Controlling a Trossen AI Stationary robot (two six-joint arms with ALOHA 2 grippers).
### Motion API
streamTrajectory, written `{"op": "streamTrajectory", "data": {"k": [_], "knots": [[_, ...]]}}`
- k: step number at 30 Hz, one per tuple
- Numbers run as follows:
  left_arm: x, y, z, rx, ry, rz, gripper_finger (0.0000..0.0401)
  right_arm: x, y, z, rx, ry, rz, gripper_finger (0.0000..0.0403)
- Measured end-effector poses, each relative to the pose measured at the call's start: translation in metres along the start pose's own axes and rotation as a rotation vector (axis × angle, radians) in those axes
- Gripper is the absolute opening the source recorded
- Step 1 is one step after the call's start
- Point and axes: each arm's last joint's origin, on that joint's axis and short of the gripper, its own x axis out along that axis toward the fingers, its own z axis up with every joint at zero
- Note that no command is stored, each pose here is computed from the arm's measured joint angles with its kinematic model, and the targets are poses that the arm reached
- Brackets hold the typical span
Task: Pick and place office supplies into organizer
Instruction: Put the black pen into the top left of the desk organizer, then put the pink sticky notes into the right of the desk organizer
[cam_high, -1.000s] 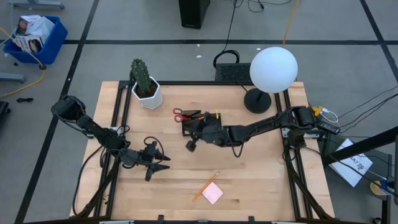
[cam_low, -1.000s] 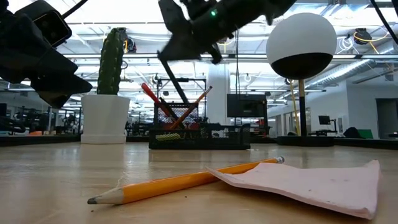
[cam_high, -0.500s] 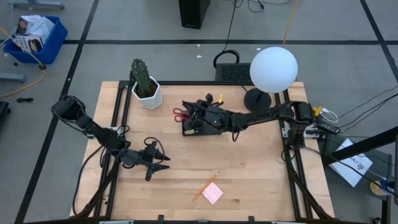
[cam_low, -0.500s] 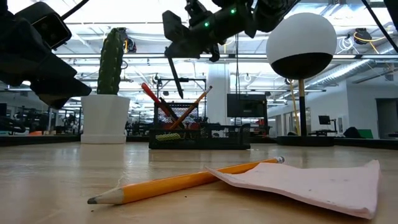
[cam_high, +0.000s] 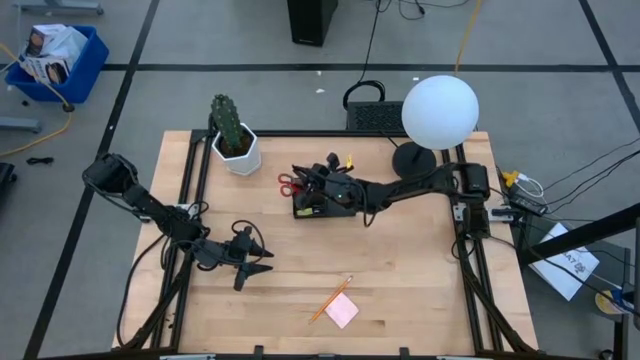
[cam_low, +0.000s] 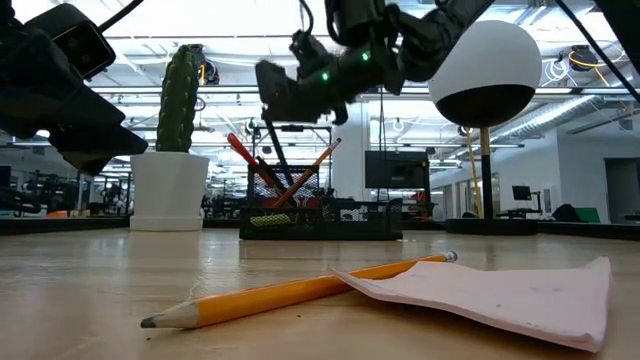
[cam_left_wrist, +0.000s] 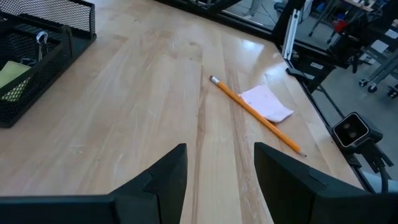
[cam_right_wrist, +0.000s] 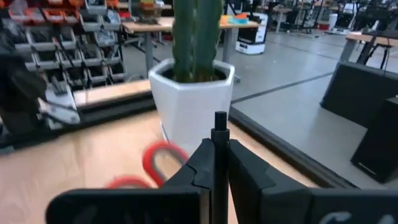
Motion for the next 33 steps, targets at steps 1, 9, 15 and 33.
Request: {"op": "streamTrajectory", "data": {"k": [1, 9, 15, 33], "knots": [[0.000, 0.000, 0.000, -0.002, 0.000, 0.000, 0.0189, 0.000, 0.000, -0.005, -0.003, 0.008, -0.001, 0.0018], [0.000, 0.000, 0.000, -0.001, 0.001, 0.000, 0.0189, -0.009, -0.005, -0.034, -0.047, 0.074, -0.072, 0.0018], [0.000, 0.000, 0.000, -0.001, 0.000, 0.000, 0.0189, -0.017, -0.009, -0.050, -0.002, 0.102, -0.076, 0.0022], [0.000, 0.000, 0.000, 0.000, 0.000, 0.000, 0.0189, -0.027, 0.009, -0.047, 0.009, 0.012, 0.090, 0.0104]]}}
